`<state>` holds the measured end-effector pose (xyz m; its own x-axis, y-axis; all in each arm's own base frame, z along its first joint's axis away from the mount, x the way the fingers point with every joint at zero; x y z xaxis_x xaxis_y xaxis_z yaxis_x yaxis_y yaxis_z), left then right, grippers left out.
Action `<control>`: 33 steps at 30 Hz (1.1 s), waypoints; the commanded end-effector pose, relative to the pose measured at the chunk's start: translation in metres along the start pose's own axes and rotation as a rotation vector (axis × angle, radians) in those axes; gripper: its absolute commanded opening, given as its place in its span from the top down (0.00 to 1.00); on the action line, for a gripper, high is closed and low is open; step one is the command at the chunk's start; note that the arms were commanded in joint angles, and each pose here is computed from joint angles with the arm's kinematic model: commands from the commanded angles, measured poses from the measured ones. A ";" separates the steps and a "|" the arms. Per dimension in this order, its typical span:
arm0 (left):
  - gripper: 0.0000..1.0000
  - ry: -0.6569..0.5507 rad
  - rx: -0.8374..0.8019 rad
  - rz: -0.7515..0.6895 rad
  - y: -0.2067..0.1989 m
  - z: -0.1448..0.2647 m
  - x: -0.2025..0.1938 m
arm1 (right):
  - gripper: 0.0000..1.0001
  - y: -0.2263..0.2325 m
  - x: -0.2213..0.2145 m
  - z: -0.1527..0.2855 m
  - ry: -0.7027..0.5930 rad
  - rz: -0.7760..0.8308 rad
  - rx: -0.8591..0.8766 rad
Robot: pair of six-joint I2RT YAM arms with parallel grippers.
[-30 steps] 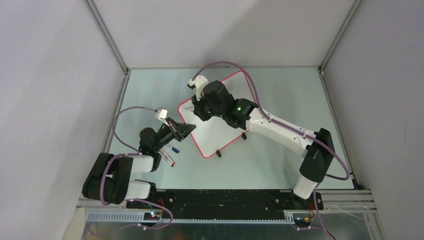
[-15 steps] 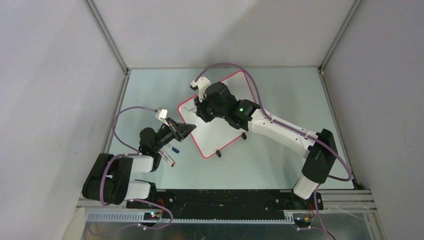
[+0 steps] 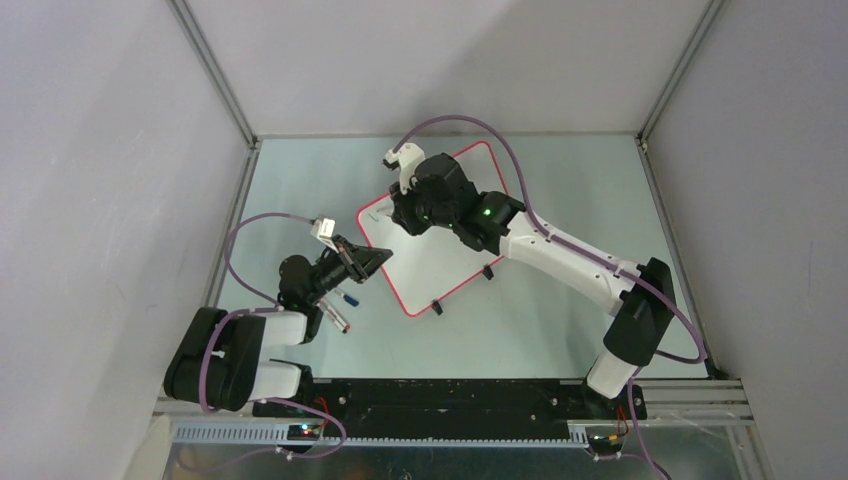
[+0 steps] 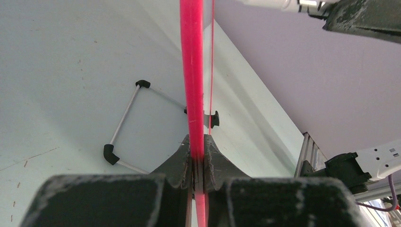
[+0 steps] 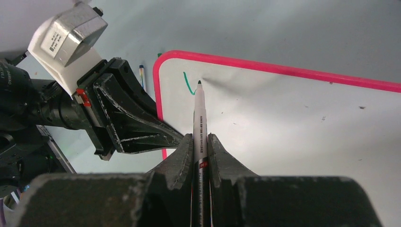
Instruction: Write a sentence on the whiteboard
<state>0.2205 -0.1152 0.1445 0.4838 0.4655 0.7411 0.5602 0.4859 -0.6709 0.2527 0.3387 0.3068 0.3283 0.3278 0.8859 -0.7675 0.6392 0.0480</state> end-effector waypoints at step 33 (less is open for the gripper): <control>0.96 -0.010 0.016 -0.088 0.004 -0.002 0.004 | 1.00 -0.005 0.017 -0.004 -0.027 -0.011 -0.016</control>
<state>0.2204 -0.1151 0.1446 0.4825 0.4644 0.7426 0.5613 0.4870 -0.6692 0.2585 0.3409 0.3117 0.3360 0.3279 0.8829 -0.7614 0.6463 0.0497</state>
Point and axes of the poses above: each gripper's point midway between its finger pads, its own z axis back along the fingers, its own y axis along the line the jaws close on, x = y × z, the point moved 9 cm from there along z, back along the fingers, and after that the axes turned 3 degrees about z, right-handed, at the moved point
